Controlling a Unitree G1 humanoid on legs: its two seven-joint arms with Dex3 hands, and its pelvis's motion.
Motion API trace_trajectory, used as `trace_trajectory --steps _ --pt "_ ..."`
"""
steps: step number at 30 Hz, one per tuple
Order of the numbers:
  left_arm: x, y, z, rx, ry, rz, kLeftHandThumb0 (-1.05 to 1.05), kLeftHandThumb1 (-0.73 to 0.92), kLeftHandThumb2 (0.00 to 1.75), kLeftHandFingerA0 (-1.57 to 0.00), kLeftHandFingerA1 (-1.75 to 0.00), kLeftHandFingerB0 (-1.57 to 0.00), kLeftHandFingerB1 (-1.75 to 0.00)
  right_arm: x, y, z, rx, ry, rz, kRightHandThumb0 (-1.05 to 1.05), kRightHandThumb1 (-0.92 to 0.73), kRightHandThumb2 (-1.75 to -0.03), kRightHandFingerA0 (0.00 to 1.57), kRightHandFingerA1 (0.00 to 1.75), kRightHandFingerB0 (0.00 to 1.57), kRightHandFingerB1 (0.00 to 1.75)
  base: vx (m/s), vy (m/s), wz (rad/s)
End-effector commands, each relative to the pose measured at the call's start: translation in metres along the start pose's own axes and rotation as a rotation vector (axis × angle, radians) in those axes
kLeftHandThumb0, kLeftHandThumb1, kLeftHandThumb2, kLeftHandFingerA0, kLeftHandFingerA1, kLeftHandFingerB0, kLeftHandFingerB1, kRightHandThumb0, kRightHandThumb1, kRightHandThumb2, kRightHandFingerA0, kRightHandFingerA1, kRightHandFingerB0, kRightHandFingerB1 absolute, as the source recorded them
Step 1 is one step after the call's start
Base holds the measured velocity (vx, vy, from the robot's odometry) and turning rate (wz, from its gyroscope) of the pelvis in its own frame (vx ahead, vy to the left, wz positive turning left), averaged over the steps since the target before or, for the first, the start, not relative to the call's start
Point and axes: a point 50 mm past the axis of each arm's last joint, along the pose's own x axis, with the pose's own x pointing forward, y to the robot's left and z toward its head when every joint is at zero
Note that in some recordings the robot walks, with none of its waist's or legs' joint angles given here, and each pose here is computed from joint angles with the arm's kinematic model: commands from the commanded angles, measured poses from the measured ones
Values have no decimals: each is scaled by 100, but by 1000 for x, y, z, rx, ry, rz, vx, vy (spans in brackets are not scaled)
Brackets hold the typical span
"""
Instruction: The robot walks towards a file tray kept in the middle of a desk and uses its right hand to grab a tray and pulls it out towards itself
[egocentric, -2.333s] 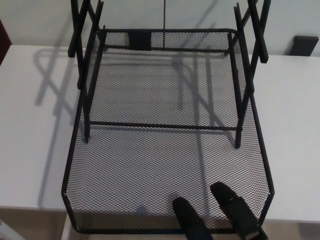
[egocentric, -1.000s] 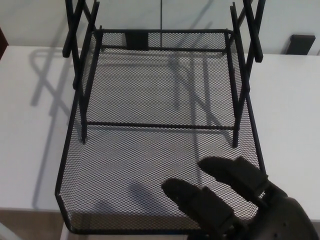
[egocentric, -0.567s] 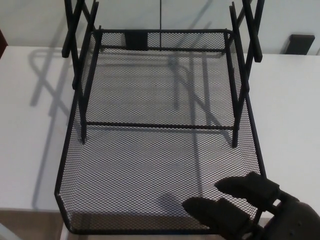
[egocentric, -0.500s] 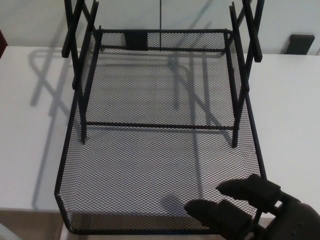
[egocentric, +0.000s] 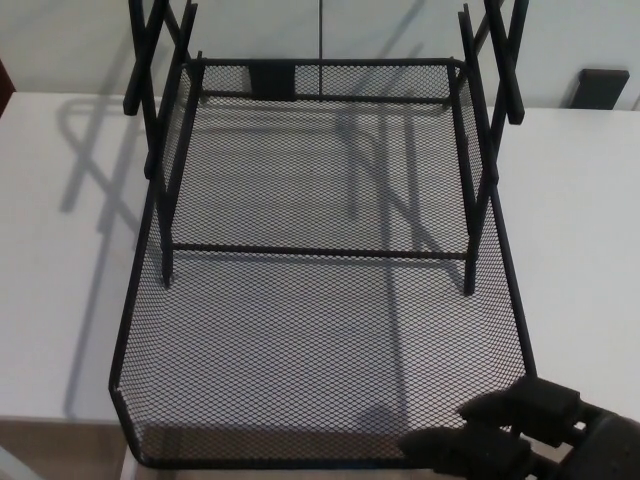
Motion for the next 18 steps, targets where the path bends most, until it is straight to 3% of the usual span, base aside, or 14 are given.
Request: trace_trajectory --steps 1,17,18 --pt "-5 1 -18 105 111 -109 -47 64 60 -55 -44 -42 -36 -11 -48 29 695 -275 311 -61 -87 -66 43 60 41 45 0 0 0" --pt "-2 -4 -18 110 100 -107 -49 67 60 -51 -47 -40 -35 -10 -55 26 692 -287 333 -61 -87 -66 43 60 41 45 0 0 0" --pt "-2 -4 -17 103 99 -108 -53 54 86 -44 -57 -32 -48 -10 -56 26 692 -287 334 -61 -87 -66 43 60 41 45 0 0 0"
